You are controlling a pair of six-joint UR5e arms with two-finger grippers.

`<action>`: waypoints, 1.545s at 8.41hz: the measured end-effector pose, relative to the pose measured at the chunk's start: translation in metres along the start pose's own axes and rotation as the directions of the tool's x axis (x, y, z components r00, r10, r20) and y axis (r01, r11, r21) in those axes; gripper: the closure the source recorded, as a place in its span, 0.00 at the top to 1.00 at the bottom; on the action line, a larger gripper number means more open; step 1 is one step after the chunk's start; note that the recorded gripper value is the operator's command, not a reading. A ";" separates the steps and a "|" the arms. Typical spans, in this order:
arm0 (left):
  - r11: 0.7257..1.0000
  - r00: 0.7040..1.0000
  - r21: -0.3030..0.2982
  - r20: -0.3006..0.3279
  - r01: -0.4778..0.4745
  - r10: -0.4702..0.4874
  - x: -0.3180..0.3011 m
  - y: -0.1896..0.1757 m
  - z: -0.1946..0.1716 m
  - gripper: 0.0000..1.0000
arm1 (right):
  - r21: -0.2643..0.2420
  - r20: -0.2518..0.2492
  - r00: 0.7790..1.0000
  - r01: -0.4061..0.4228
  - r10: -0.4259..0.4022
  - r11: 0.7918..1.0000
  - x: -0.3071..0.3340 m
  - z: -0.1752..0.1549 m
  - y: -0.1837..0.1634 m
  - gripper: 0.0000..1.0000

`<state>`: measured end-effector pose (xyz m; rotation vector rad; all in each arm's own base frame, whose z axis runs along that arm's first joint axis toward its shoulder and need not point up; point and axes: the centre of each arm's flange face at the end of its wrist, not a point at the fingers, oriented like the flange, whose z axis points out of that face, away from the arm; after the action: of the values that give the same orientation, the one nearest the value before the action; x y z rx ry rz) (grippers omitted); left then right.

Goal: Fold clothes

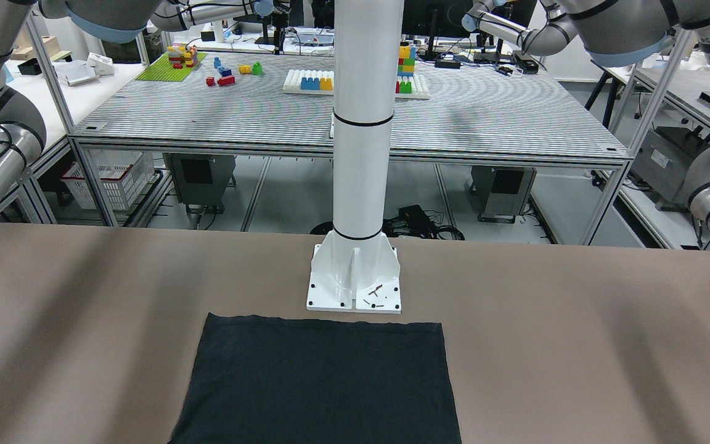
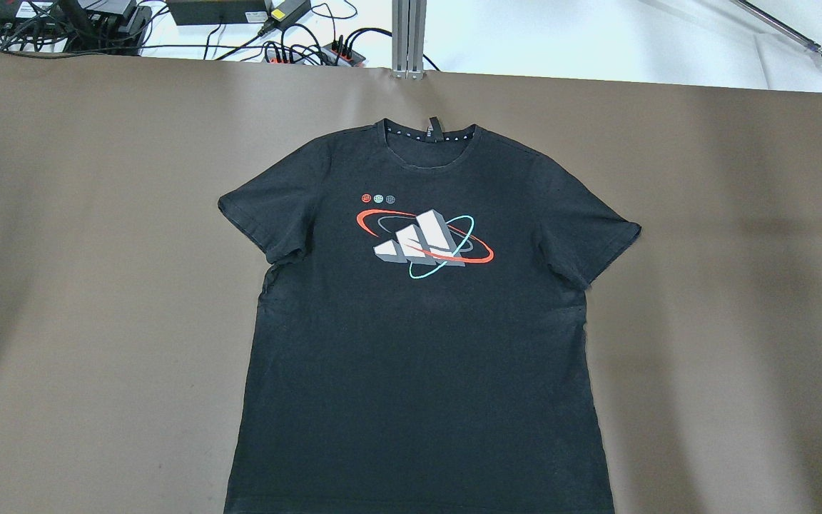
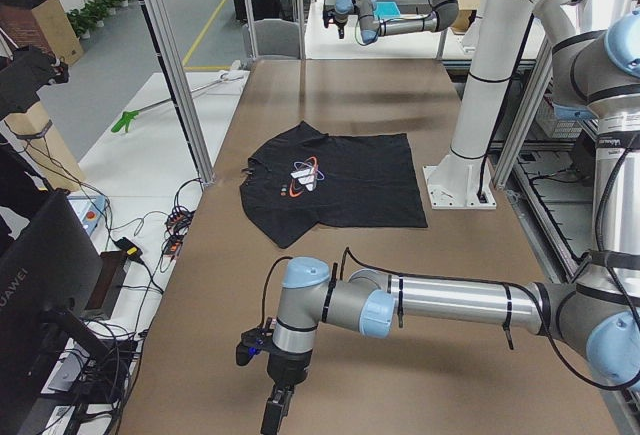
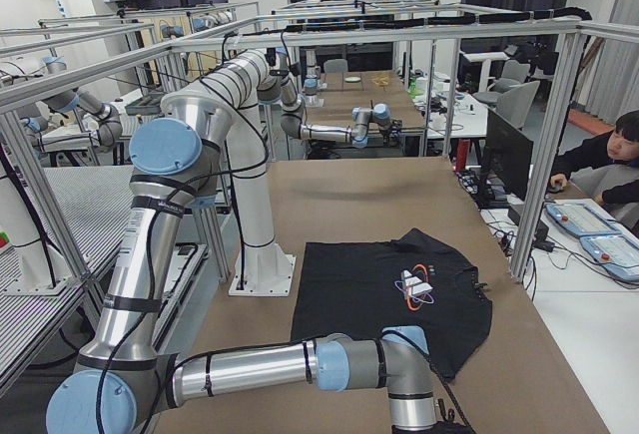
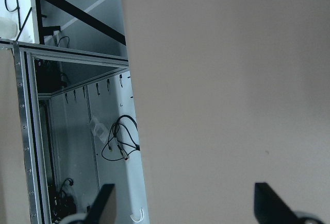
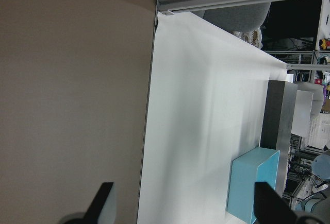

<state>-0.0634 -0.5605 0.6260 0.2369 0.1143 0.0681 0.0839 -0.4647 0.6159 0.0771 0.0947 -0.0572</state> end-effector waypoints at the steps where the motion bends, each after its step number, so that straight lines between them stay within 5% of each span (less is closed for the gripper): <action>1: 1.000 1.000 0.014 -0.001 -0.002 0.002 0.001 -0.003 -0.006 0.94 | 0.006 0.001 1.000 -0.001 0.001 1.000 0.000 -0.003 -0.001 0.94; 7: 0.996 1.000 0.089 -0.007 -0.002 0.003 0.002 -0.012 -0.025 0.94 | 0.064 0.006 1.000 -0.003 0.003 0.998 0.001 -0.027 -0.010 0.94; 13: 0.990 1.000 0.143 -0.008 -0.007 0.009 0.004 -0.045 -0.034 0.94 | 0.241 0.008 1.000 0.024 -0.027 0.970 -0.004 -0.045 -0.022 0.94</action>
<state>-0.0606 -0.5956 0.5823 0.3801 0.1270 0.0690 0.0743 -0.4825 0.5699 0.3186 0.0774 -0.0947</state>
